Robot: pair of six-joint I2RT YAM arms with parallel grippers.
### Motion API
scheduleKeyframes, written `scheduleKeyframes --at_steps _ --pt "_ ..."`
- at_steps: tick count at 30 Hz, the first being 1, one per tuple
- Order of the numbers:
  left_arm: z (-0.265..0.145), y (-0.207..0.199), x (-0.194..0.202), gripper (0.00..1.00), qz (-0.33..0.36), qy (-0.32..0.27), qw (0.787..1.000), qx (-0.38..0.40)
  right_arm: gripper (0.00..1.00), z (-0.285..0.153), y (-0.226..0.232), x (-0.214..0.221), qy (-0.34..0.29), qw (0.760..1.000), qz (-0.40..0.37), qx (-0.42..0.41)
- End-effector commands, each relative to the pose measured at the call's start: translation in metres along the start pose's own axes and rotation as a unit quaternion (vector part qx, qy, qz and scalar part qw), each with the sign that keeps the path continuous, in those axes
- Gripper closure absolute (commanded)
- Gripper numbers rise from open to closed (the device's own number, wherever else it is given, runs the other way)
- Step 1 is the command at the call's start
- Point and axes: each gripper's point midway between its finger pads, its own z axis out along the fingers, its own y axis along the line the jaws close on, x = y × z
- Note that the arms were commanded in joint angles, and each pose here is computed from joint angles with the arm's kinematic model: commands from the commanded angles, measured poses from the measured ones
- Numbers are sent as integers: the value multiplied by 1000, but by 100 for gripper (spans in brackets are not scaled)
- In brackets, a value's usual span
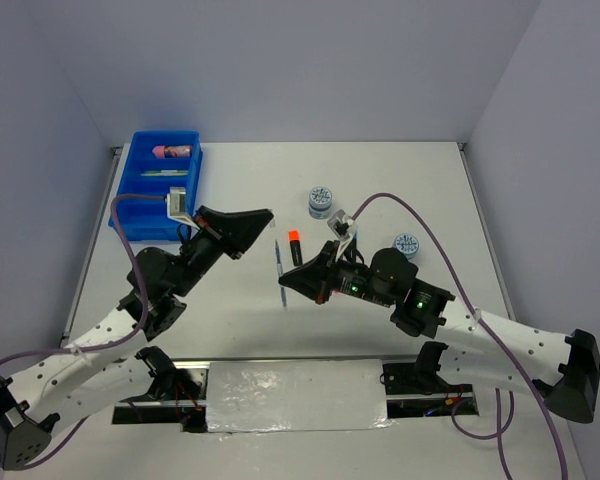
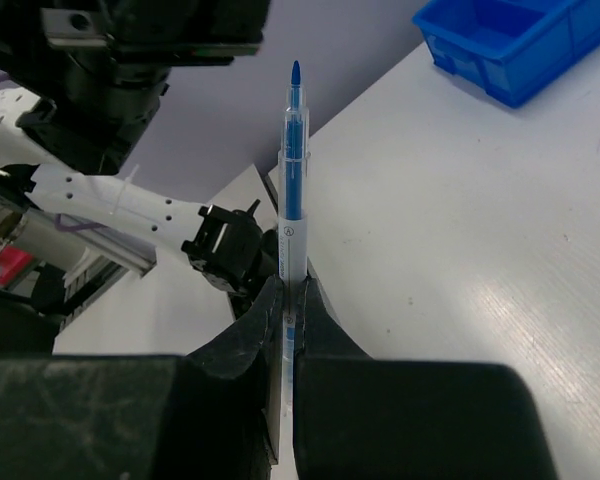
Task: Sort the stationery into containers
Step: Close the pen cap on the pen.
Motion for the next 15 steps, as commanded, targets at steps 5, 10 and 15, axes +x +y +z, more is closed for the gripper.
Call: scheduleKeyframes --at_steps 5,10,15 --pt "2 -8 3 100 -6 11 1000 22 100 1 17 -28 -32 999 -28 -6" --pt "3 -14 6 100 -11 20 999 37 100 2 9 -27 -31 999 -25 17" --pt "4 -18 7 100 -10 24 999 45 100 3 8 -27 -30 999 -26 20"
